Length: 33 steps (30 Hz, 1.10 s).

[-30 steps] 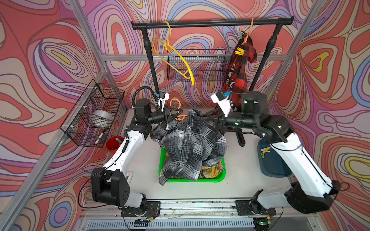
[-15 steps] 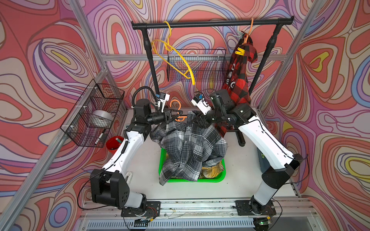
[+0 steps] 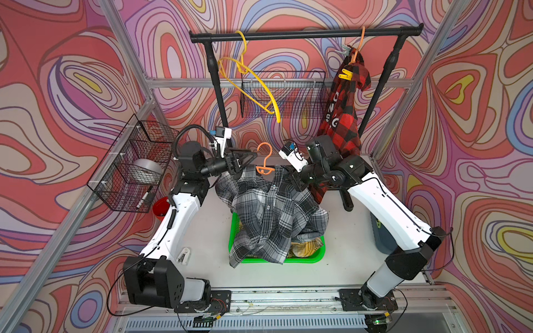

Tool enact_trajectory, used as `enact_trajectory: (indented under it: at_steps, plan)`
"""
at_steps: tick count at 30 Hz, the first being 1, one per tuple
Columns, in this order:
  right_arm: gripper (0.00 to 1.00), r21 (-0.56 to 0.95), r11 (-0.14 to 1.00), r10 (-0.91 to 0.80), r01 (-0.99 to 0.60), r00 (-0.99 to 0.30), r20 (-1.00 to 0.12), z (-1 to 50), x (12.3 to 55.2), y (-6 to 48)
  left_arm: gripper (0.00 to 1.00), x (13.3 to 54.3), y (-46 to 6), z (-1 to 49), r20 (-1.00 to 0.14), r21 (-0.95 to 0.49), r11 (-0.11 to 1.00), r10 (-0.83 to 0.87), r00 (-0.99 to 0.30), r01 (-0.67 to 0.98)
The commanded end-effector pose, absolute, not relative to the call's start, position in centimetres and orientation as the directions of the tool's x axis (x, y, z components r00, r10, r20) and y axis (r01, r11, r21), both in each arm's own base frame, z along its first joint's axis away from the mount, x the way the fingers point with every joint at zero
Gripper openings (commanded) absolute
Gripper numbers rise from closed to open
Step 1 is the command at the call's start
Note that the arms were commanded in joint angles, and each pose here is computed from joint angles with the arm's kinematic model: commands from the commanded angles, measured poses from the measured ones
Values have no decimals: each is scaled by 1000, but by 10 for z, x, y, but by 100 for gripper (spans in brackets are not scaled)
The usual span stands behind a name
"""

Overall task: Remove the clothespins securing long-sleeve shirts to the hanger
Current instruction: Remove the clamp from the hanger.

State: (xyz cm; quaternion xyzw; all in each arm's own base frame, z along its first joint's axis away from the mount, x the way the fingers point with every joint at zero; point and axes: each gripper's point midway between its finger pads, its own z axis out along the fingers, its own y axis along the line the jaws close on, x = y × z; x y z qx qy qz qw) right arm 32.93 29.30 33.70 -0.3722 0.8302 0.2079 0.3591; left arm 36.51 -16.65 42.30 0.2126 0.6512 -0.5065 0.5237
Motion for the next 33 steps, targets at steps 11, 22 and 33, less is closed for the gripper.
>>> enact_trajectory:
  at_steps: [11,22,33]
  plan:
    - [0,249,518,-277,-819,-435,-856,373,321,268,67,352,-104,443,-923,-294,281,-330,-195,914]
    - [0,243,465,-315,-851,-416,-853,372,316,274,60,346,-109,432,-961,-206,277,-236,-142,939]
    - [0,245,442,-327,-863,-409,-852,369,320,280,63,341,-108,445,-976,-153,374,-199,-82,915]
